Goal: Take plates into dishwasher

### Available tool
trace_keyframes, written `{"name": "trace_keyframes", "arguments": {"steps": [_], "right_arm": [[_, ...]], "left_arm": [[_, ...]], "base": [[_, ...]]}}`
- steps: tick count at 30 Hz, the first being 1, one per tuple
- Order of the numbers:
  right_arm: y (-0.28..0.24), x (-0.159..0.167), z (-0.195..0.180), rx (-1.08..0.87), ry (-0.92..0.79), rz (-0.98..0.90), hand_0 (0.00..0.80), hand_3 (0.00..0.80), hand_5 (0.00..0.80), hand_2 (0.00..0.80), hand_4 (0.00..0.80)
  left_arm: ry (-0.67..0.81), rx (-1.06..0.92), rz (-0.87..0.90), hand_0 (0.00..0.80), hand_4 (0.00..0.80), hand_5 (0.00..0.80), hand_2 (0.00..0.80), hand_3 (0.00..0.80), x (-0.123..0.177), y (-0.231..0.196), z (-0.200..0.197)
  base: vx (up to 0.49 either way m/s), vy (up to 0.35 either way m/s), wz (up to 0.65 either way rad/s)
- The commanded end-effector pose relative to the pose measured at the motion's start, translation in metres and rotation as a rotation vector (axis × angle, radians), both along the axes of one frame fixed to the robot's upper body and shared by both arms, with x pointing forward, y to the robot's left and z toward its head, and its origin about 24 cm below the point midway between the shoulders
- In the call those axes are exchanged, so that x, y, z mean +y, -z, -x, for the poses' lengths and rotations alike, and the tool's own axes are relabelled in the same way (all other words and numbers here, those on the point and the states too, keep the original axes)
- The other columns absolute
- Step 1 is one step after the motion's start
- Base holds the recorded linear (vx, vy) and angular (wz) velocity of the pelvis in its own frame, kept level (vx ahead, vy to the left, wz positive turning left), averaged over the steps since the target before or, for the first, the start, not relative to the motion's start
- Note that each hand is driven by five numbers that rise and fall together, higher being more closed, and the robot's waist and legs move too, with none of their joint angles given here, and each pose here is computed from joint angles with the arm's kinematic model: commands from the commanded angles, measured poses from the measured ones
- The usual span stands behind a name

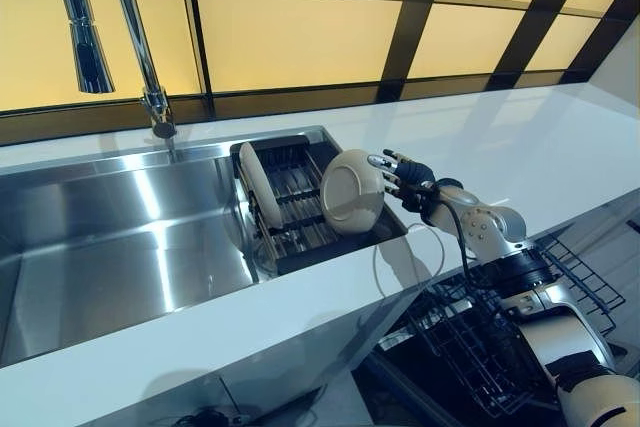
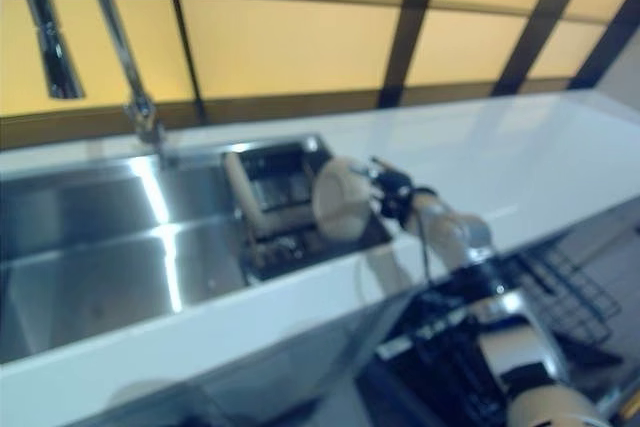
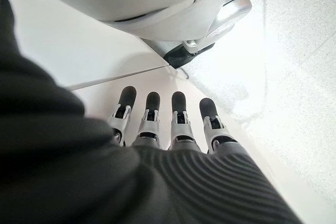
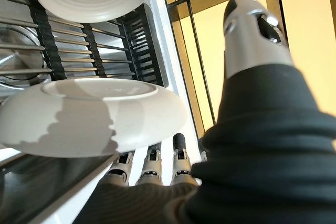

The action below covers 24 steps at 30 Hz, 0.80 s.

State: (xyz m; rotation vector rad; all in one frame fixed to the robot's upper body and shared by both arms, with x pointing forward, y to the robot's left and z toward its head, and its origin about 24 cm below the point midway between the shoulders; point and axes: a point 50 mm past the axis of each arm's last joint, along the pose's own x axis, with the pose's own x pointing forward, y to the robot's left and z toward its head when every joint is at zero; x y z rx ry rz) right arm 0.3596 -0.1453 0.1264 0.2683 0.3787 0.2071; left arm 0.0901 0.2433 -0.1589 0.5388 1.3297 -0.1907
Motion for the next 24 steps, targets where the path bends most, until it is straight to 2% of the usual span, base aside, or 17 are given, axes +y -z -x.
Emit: {"name": "trace_keyframes", "arguments": {"steps": [1, 24], "right_arm": [[-0.052, 0.004, -0.018, -0.135, -0.002, -0.013, 0.000, 0.000, 0.000, 0.000, 0.000], [-0.039, 0.002, -0.021, -0.056, 0.054, 0.056, 0.000, 0.000, 0.000, 0.000, 0.000]], "left_arm": [[0.097, -0.085, -0.028, 0.000, 0.000, 0.000, 0.000, 0.000, -0.002, -0.011, -0.044], [0.107, -0.090, -0.025, 0.000, 0.000, 0.000, 0.000, 0.000, -0.004, -0.011, -0.046]], "base": [[0.000, 0.000, 0.00], [0.001, -0.001, 0.00]]}}
